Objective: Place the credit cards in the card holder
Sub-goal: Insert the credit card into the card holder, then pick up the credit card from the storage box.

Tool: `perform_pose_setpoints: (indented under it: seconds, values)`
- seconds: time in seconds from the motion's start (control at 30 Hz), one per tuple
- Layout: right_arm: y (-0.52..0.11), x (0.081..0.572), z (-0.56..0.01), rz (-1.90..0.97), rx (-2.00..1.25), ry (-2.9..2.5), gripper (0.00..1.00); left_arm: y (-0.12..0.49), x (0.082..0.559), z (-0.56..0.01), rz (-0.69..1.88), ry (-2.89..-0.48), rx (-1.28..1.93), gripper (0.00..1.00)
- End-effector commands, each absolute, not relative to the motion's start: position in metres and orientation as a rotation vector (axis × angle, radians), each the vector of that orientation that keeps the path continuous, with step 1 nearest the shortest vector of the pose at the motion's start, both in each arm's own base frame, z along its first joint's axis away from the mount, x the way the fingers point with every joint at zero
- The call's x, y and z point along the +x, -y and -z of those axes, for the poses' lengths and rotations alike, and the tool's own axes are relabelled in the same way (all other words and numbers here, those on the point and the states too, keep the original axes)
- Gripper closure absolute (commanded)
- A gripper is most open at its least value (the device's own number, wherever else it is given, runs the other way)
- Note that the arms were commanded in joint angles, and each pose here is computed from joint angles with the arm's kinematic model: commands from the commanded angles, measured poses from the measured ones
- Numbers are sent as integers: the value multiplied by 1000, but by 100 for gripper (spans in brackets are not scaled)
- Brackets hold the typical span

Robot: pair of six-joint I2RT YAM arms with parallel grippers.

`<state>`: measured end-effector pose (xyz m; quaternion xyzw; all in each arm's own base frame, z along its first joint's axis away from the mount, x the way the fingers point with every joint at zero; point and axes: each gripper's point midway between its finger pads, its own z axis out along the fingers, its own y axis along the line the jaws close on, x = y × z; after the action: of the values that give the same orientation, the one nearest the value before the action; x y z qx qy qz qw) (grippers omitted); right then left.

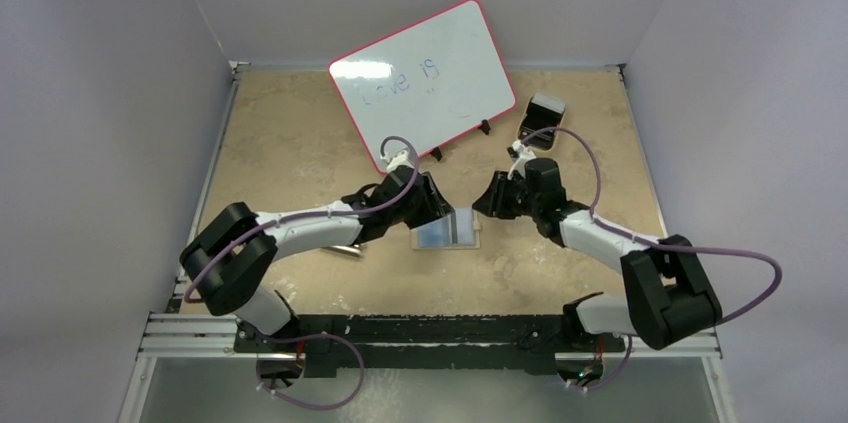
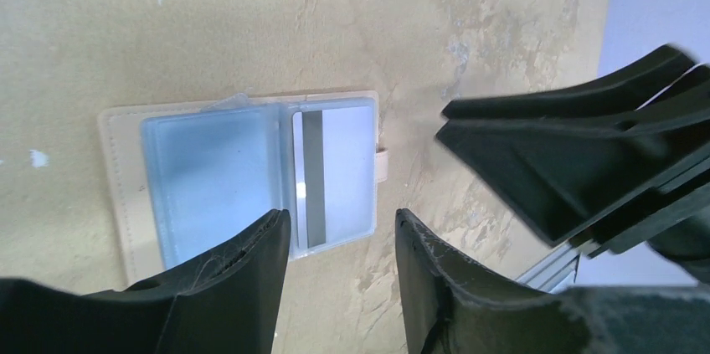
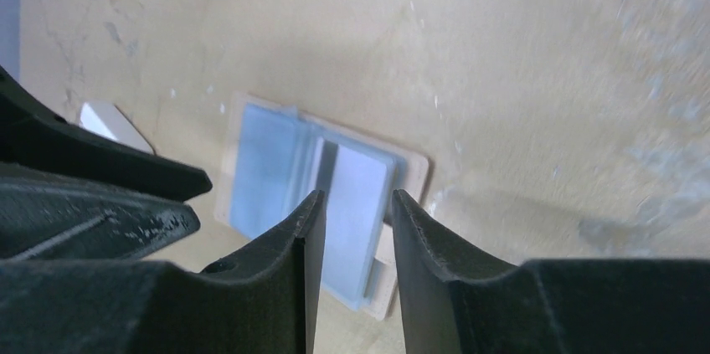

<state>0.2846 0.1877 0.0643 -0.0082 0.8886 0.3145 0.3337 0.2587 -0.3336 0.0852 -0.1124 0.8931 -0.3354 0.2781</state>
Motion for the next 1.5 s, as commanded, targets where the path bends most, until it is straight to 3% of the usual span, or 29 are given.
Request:
perform_pose_setpoints:
  seconds: [0.0,0.2,0.37,0.5,0.73,0.93,1.07,1.2,1.47]
  values:
    - [-181,319,-117,-681,-136,-2184,61,321,267,-122,852,-2290,-246,50]
    - [-153,364,-178,-403,-156,-2024,54,288,265,-170,765,-2181,-196,41]
    - [-120,400,-209,-90,-192,-1956,42,266,250,-205,715,-2162,-72,40]
    - [-90,430,-220,181,-259,-1948,39,257,230,-228,760,-2146,27,39]
    - [-41,482,-199,389,-366,-2027,40,214,209,-242,637,-2110,150,39]
    - [-12,519,-176,472,-498,-2071,37,165,207,-231,454,-2059,75,38]
    - [5,541,-161,552,-549,-2096,38,164,201,-233,534,-2016,48,38]
    - [9,556,-153,582,-618,-2091,45,157,201,-240,512,-1988,44,38]
    - [5,570,-136,581,-676,-2102,40,154,202,-240,490,-1993,48,38]
